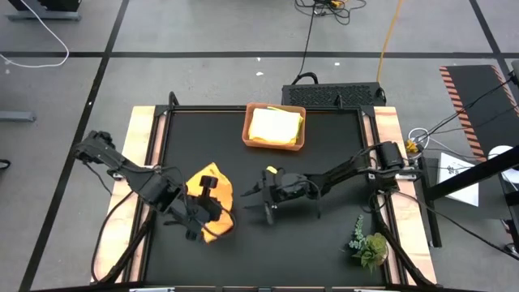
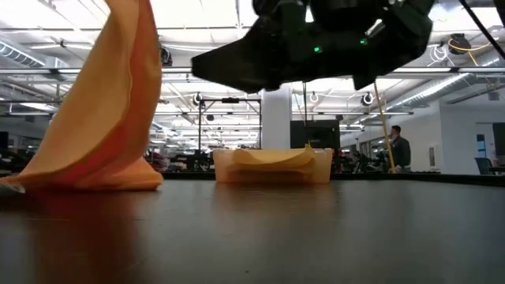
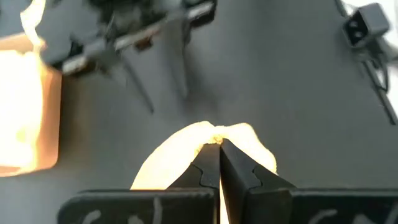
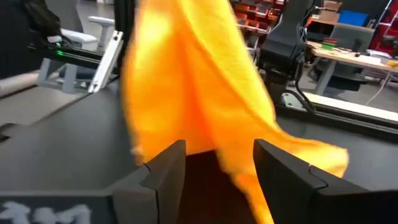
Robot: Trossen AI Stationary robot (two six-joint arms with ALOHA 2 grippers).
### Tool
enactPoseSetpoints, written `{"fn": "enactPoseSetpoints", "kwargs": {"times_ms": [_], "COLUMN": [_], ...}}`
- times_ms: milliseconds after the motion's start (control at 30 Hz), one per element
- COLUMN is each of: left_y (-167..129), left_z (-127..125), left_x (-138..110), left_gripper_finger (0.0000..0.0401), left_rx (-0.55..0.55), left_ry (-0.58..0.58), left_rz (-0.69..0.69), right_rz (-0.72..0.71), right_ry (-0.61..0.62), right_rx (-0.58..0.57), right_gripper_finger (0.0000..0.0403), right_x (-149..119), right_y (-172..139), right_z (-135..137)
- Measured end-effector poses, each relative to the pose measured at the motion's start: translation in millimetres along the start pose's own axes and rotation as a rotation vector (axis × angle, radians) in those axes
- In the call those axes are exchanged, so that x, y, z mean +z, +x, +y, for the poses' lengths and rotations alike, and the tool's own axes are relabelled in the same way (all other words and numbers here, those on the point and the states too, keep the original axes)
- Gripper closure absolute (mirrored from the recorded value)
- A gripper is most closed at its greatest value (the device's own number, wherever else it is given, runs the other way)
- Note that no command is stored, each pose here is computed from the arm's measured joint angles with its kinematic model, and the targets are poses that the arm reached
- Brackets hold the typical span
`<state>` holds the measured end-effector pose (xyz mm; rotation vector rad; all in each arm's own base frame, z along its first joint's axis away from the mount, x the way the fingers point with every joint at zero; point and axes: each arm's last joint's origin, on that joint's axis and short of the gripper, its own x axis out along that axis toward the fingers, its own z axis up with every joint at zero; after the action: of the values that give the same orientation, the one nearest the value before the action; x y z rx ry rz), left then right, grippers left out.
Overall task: Fold microfiber towels
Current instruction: Fold the orange microfiber towel
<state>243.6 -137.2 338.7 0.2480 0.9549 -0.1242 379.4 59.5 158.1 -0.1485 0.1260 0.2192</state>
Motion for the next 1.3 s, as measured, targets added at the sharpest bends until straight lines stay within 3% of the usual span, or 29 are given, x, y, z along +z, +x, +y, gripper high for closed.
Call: {"fn": "enactPoseSetpoints", "kwargs": {"times_ms": [200,500,733,967,1300], "left_y": [-14.3,-46.4,-86.1,-93.5,-92.5], "left_z": [-17.3,-27.3,-29.3,-30.5,-27.8], "left_x": [18.9,22.4,37.0,48.2,42.1], "left_gripper_finger": [0.04,0.0401,0.0401,0.0401,0.0401], "left_rx": [0.003,0.023,0.076,0.06,0.094], "left_ry": [0.058,0.061,0.139,0.223,0.187], "left_rz": [0.042,0.057,-0.12,-0.224,-0.17], "right_rz": [0.056,0.092,0.083,0.073,-0.021], "right_ry": [-0.026,-0.022,-0.028,-0.018,0.028], "right_rx": [0.006,-0.007,-0.02,-0.019,0.308], "right_gripper_finger": [0.0205,0.0202,0.0202,0.0202,0.0202], "right_x": [-7.1,-13.3,-13.1,-12.1,-3.8], "right_y": [17.2,17.5,17.1,17.1,17.0], "right_z": [0.1,-5.4,-10.9,-11.7,12.6]}}
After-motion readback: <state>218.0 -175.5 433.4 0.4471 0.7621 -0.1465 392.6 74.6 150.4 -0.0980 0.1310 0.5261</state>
